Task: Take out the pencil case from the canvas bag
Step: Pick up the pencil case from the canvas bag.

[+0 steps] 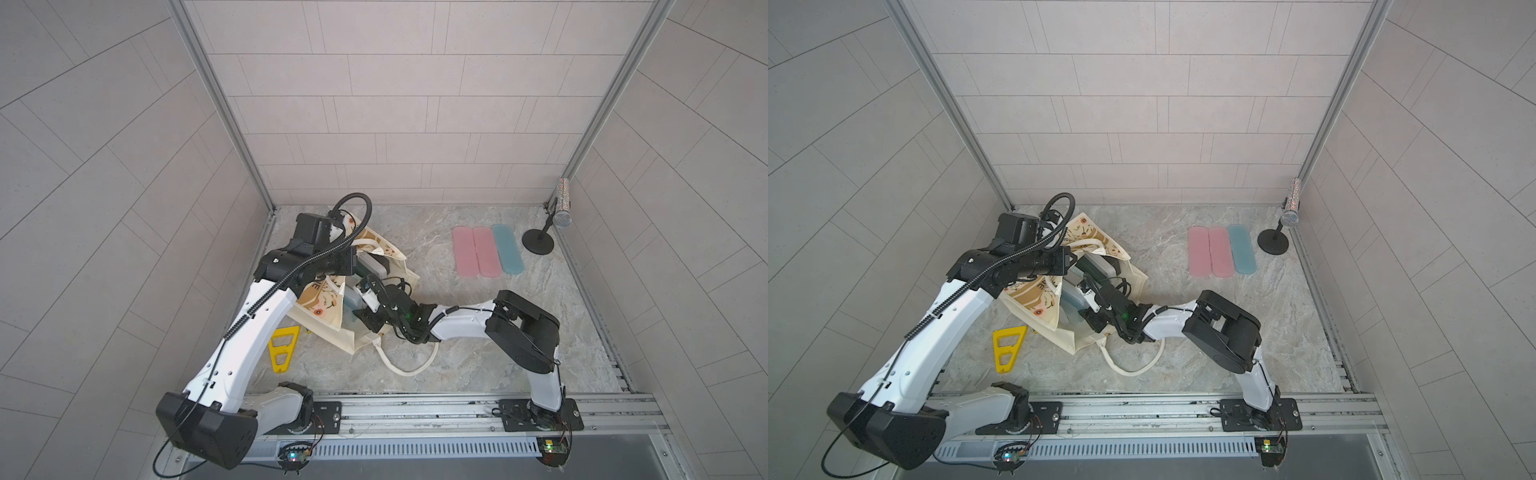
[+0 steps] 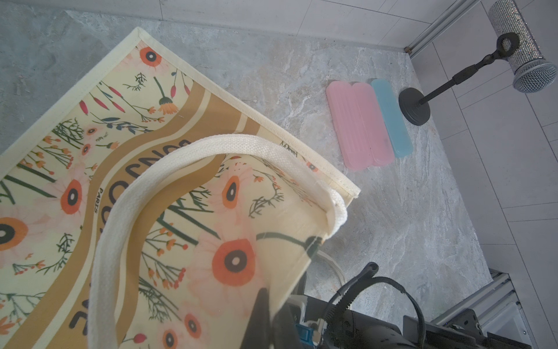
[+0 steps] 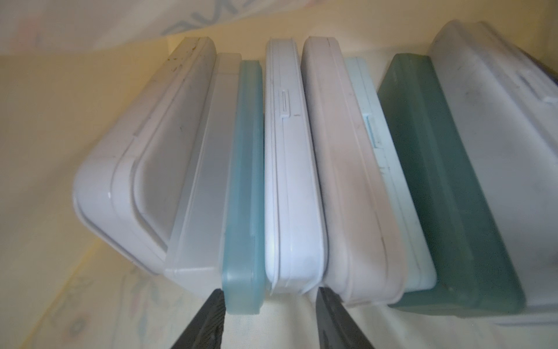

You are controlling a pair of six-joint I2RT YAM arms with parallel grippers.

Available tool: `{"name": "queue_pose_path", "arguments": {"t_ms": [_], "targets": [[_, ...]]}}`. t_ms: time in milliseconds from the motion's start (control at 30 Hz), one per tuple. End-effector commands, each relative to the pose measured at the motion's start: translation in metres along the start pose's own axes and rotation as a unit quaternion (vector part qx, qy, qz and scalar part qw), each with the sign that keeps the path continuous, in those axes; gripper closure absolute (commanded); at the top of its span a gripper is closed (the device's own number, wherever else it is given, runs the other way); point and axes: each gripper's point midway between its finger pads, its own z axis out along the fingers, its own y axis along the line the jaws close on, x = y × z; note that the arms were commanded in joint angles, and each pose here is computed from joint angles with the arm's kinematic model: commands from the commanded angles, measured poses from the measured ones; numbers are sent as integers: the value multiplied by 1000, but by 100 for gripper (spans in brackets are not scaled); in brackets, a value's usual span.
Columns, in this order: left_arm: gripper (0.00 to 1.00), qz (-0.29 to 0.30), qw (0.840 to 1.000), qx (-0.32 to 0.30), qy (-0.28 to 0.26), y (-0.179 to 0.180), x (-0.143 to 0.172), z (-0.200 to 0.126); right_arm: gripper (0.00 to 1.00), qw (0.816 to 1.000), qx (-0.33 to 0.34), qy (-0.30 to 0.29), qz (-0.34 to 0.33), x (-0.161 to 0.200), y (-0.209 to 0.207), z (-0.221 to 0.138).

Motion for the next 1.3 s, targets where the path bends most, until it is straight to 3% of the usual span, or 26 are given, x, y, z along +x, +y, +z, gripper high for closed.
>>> {"name": "queue_pose_path", "arguments": {"t_ms": [0,233,367,533,633,733,900,1133,1267], "targets": [[100,15,999,29,-42,-18,-20,-21,47,1000,22,2,-1,-5,-11,5],[100,14,999,26,-41,-16,-18,-22,48,1000,-16,-2,5,-12,-2,14],[100,15,999,26,-41,-17,-17,-22,55,999,-49,-11,11,-16,9,15],[100,16,999,26,-41,-16,-17,-22,62,999,-44,-24,19,-18,5,12],[100,15,999,27,-40,-17,-17,-23,62,999,-7,-23,22,-16,-8,10],[100,15,999,28,-40,-17,-16,-22,55,999,24,-16,21,-14,-19,10],[100,16,999,27,-39,-17,-16,-22,48,1000,15,-11,22,-14,-17,14],[100,16,999,28,-41,-17,-16,-24,55,999,-34,-6,23,-18,0,26],[100,16,999,29,-41,-18,-16,-25,57,1000,-21,3,24,-16,-5,32]]}}
